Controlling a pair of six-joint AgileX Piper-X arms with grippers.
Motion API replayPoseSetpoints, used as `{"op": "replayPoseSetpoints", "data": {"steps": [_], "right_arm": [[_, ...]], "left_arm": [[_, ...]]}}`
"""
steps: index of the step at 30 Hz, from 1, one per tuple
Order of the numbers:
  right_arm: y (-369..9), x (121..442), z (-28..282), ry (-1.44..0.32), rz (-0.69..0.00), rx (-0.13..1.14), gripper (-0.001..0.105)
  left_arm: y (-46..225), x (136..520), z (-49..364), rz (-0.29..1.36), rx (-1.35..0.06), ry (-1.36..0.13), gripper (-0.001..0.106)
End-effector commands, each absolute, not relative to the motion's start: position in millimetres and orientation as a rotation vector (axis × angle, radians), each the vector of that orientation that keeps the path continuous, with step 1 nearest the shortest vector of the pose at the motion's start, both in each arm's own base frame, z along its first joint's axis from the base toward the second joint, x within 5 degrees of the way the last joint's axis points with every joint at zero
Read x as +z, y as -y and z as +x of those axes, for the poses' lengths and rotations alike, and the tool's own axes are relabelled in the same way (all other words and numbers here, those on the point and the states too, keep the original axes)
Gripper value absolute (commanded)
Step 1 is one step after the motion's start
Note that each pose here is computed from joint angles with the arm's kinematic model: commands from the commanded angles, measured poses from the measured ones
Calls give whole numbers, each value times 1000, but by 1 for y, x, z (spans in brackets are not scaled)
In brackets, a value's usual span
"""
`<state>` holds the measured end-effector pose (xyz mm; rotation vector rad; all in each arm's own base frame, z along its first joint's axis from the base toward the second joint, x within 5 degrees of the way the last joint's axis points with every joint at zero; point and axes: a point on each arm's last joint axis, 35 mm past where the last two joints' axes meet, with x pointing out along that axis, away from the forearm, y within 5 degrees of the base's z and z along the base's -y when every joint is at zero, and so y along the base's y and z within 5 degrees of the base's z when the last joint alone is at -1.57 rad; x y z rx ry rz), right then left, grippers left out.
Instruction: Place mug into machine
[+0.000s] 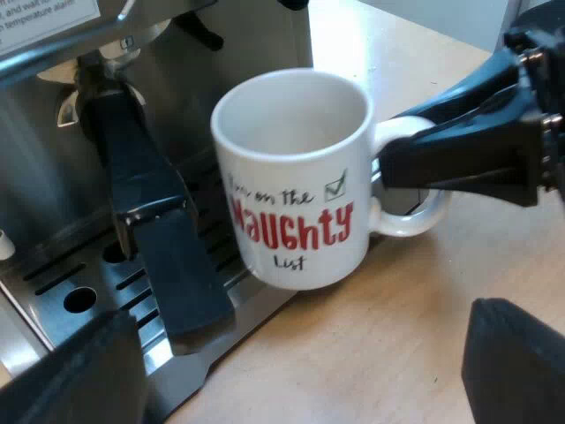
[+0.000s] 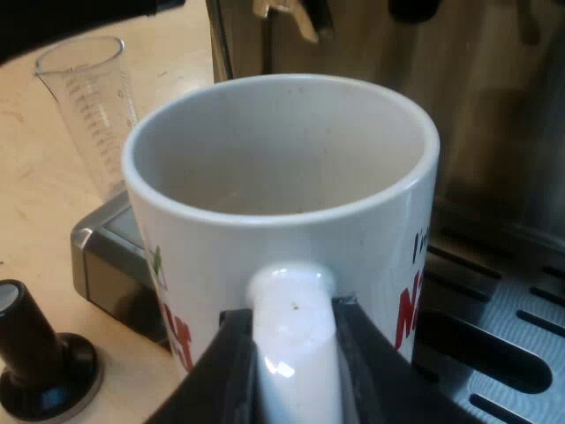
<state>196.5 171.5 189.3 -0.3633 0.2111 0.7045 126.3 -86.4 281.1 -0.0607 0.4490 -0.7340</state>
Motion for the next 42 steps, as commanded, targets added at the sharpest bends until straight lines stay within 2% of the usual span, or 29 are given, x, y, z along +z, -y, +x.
{"op": "replayPoseSetpoints", "data": {"steps": [1, 21, 29, 42], "right_arm": [[-178, 203, 203, -123, -345, 702, 0], [-216, 187, 237, -111, -344, 717, 0], [-225, 179, 249, -131, -360, 620, 0], [-237, 168, 263, -113, -353, 608, 0]], "left_arm": [[87, 285, 126, -60, -740, -423, 89], [87, 285, 126, -60, -740, -423, 89], [87, 285, 126, -60, -740, -423, 89], [87, 285, 126, -60, -740, -423, 89]]}}
